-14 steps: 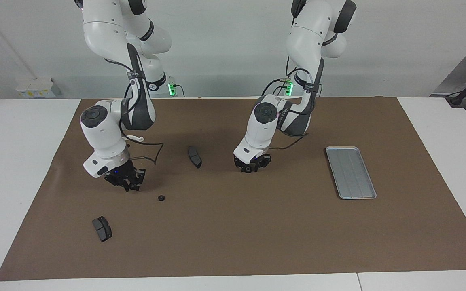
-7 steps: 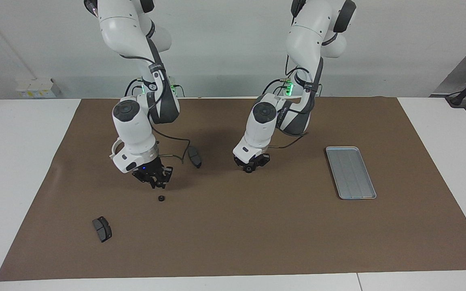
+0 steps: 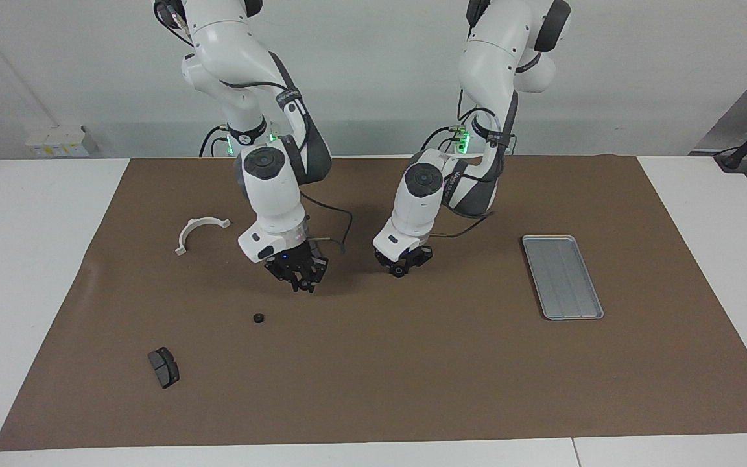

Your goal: Pick bearing gear from pile to tray

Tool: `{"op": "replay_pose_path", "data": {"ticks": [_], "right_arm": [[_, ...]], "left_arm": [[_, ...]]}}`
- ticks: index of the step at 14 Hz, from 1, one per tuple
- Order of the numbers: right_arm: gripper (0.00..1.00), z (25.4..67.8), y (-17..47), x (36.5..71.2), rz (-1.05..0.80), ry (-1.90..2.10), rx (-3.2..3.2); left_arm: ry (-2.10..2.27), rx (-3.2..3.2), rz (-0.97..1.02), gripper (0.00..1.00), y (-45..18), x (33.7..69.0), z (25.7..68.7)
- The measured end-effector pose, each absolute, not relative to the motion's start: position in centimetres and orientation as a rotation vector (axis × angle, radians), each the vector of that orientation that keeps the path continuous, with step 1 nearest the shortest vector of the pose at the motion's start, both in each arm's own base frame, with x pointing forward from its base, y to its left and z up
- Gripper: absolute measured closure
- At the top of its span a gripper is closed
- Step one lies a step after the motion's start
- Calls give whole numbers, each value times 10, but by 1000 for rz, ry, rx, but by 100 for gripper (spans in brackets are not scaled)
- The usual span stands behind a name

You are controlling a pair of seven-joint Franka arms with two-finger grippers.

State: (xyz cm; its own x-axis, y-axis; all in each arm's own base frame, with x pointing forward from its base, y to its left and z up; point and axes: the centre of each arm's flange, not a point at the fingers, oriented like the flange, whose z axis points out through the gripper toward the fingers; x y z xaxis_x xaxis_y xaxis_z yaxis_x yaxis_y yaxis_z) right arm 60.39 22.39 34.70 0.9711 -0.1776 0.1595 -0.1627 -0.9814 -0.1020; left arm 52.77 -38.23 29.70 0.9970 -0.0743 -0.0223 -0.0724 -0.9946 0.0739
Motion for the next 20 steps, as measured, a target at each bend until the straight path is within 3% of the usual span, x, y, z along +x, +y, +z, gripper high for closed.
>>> {"op": "replay_pose_path", "data": {"ticks": [4,8,16,20], "right_arm": [[66,340,246,599,-244,292,-3024],[66,332,272,595,-232,303,-3018],[66,317,408,570,-280,267,-3000],[66,304,441,548,-269,172,-3035]], "left_arm": [[-98,3078,-60,65,-377,531,299],[-27,3082,-50,65,-332,562,317],[-202,3091,-120,65,-184,609,356],[-315,3071,-153,65,-106,621,353]]}}
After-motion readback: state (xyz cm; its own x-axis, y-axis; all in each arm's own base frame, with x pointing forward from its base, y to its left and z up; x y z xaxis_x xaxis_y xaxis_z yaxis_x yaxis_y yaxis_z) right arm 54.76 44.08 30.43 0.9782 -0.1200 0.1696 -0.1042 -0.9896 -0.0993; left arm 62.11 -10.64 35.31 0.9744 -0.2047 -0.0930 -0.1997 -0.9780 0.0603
